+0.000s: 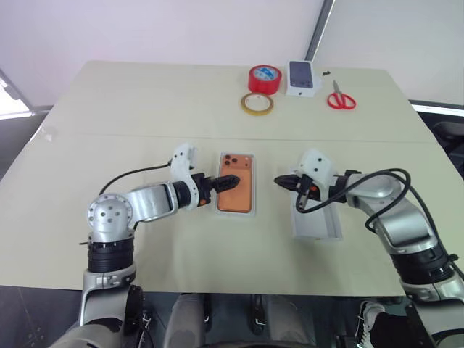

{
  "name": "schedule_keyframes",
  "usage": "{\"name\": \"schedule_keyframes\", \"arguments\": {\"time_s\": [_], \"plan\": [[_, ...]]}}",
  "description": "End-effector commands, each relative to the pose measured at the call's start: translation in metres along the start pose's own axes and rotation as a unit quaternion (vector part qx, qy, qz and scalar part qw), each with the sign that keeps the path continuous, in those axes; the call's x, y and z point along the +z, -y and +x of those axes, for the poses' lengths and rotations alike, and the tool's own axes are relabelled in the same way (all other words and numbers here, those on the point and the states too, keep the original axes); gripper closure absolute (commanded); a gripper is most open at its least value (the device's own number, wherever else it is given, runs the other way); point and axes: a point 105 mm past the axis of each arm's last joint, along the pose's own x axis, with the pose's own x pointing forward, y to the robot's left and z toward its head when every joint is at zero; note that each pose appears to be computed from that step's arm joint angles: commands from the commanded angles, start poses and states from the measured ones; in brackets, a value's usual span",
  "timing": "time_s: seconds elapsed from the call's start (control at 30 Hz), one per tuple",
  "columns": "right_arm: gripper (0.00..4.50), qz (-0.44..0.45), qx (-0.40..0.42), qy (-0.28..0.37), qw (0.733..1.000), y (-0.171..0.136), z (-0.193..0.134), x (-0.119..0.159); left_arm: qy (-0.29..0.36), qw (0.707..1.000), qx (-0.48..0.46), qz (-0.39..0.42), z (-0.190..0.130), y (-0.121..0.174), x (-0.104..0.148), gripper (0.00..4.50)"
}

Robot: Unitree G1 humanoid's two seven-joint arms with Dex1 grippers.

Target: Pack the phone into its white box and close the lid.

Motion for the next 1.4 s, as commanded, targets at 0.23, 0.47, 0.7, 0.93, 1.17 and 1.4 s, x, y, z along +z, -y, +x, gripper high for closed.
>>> {"name": "schedule_keyframes", "arguments": {"time_s": [0.23, 0.47, 0.7, 0.93, 1.17, 1.4], "plan": [[4.50, -0.028, -0.012, -0.006, 1.000, 0.005, 0.006, 0.012, 0.068, 0.992, 0.048, 0.093, -0.026, -0.008, 0.042, 0.04], [4.50, -0.026, -0.050, -0.064, 0.996, 0.017, 0.029, 0.016, 0.034, 0.955, 0.158, 0.247, -0.032, -0.053, 0.037, 2.94], [4.50, -0.084, -0.057, -0.107, 0.989, 0.013, 0.054, 0.014, -0.004, 0.948, 0.142, 0.285, -0.009, -0.058, 0.025, 4.43], [4.50, -0.102, -0.036, -0.105, 0.989, 0.002, 0.070, 0.017, -0.034, 0.947, 0.091, 0.307, 0.019, -0.040, 0.013, 4.43], [4.50, -0.102, -0.025, -0.107, 0.989, 0.001, 0.059, 0.016, -0.079, 0.944, 0.024, 0.321, 0.039, -0.010, -0.011, 4.43], [4.50, -0.093, -0.005, -0.133, 0.987, -0.010, 0.029, -0.001, -0.098, 0.937, -0.034, 0.335, 0.066, 0.027, -0.029, 4.43]]}}
